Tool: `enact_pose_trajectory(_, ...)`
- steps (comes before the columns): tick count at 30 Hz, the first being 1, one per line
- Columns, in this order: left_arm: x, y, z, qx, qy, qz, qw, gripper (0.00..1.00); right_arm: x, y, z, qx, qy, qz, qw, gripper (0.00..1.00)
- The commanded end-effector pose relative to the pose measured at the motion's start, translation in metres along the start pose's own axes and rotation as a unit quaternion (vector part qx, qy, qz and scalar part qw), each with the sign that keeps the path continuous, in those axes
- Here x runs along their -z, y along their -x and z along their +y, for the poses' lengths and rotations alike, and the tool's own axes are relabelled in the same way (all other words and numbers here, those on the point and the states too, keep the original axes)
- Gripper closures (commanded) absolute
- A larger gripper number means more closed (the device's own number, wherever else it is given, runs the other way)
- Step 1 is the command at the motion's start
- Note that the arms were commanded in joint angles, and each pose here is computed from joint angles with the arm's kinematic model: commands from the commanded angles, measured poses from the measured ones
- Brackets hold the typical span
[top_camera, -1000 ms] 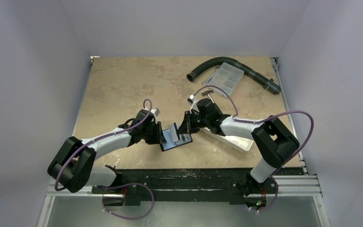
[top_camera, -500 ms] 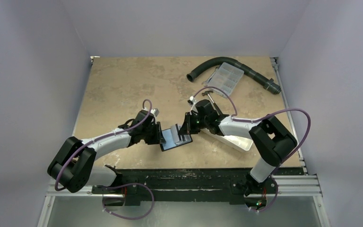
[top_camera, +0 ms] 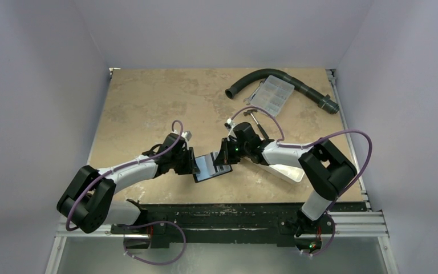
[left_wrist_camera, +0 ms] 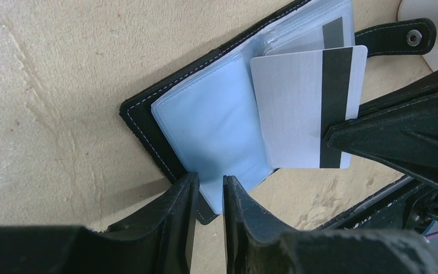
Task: Put the credit cards into the card holder
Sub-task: Insert the credit card into the card holder.
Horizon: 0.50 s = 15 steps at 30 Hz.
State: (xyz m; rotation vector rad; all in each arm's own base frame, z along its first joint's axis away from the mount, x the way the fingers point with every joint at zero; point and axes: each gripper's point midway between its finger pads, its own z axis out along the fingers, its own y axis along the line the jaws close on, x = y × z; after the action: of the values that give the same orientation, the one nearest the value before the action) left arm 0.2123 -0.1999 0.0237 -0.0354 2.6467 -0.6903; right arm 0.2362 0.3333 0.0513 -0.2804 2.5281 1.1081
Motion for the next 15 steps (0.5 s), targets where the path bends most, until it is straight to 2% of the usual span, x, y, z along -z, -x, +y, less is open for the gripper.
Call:
enact_pose_trajectory(1, 0.000, -0.001, 0.003, 0.007, -0.002, -0.006, 1.000, 0.74, 0.003, 0.001, 0.007, -0.027, 0.007, -0.010, 1.000, 1.00)
enact_pose_trajectory(15, -0.001, -0.006, 0.003, 0.013, -0.007, -0.001, 1.000, 0.74, 0.006, -0.002, -0.006, -0.081, -0.023, -0.029, 0.996, 1.00)
